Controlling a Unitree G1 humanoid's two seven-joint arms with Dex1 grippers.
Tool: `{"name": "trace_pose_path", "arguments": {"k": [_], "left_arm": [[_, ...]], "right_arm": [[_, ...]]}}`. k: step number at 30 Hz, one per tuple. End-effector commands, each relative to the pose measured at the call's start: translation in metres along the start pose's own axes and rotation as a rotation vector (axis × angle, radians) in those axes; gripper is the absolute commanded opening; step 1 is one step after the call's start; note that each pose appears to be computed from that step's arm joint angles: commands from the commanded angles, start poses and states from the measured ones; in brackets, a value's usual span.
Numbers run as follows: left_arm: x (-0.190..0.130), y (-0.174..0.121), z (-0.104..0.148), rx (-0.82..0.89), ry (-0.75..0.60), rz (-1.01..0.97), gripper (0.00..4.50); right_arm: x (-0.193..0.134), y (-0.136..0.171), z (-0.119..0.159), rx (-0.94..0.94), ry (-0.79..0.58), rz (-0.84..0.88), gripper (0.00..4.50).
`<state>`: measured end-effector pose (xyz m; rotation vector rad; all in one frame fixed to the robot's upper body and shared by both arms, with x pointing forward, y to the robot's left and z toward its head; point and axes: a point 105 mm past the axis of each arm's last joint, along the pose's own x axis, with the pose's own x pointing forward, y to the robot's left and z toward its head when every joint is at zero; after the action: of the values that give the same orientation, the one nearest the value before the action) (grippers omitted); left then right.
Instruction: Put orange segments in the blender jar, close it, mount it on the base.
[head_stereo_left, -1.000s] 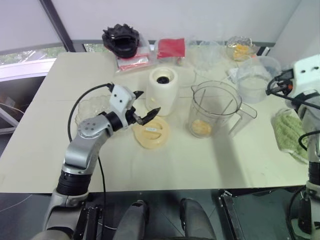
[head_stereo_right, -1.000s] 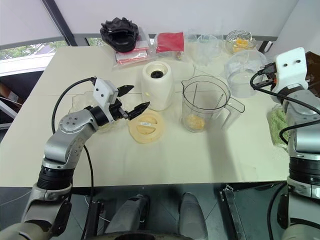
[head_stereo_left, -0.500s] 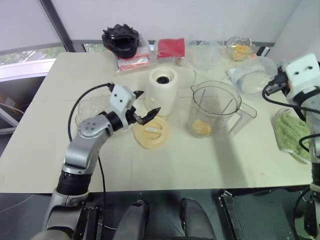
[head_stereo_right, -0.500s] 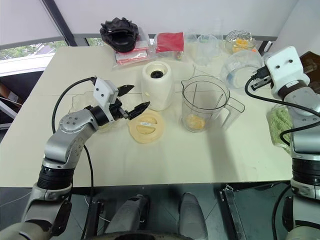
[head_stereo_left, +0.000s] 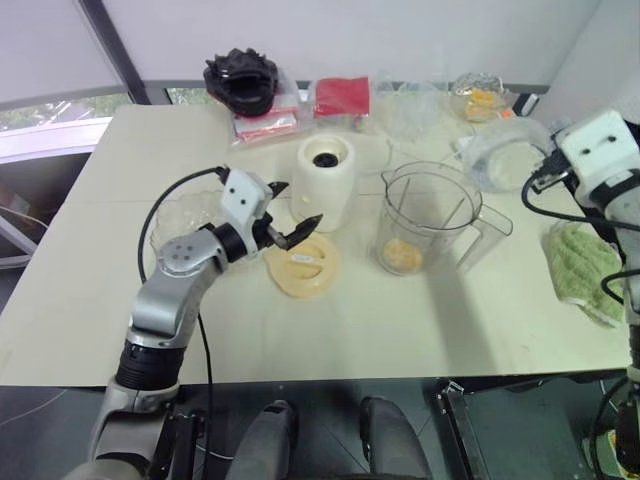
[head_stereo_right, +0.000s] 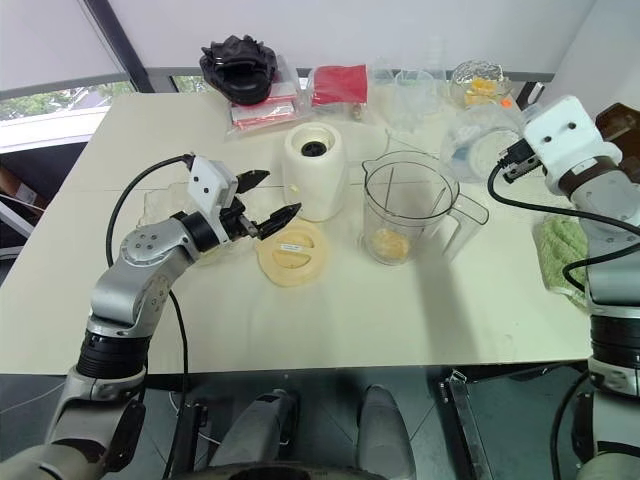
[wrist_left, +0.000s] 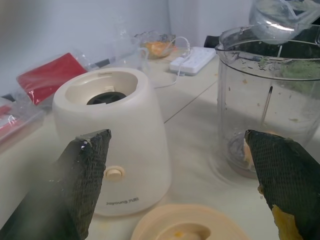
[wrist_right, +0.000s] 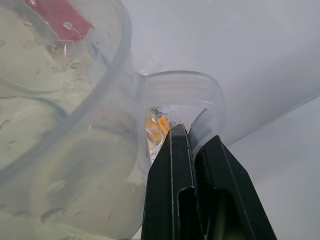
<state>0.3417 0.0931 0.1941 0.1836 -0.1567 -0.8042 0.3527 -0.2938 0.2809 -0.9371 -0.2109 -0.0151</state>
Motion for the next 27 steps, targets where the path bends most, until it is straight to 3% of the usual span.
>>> {"name": "trace_pose_path", "arguments": {"k": [1, 27], "left_arm": [[0.0014, -0.002, 0.0105, 0.03, -0.036, -0.005, 4.5], [0.0002, -0.0012, 0.0118, 0.035, -0.039, -0.002, 4.5]], "right_arm": [[-0.0012, -0.0127, 0.0149, -0.064, -0.06, -0.027, 0.02], [0.0022, -0.0066, 0.0151, -0.232, -0.105, 0.009, 0.02]]}}
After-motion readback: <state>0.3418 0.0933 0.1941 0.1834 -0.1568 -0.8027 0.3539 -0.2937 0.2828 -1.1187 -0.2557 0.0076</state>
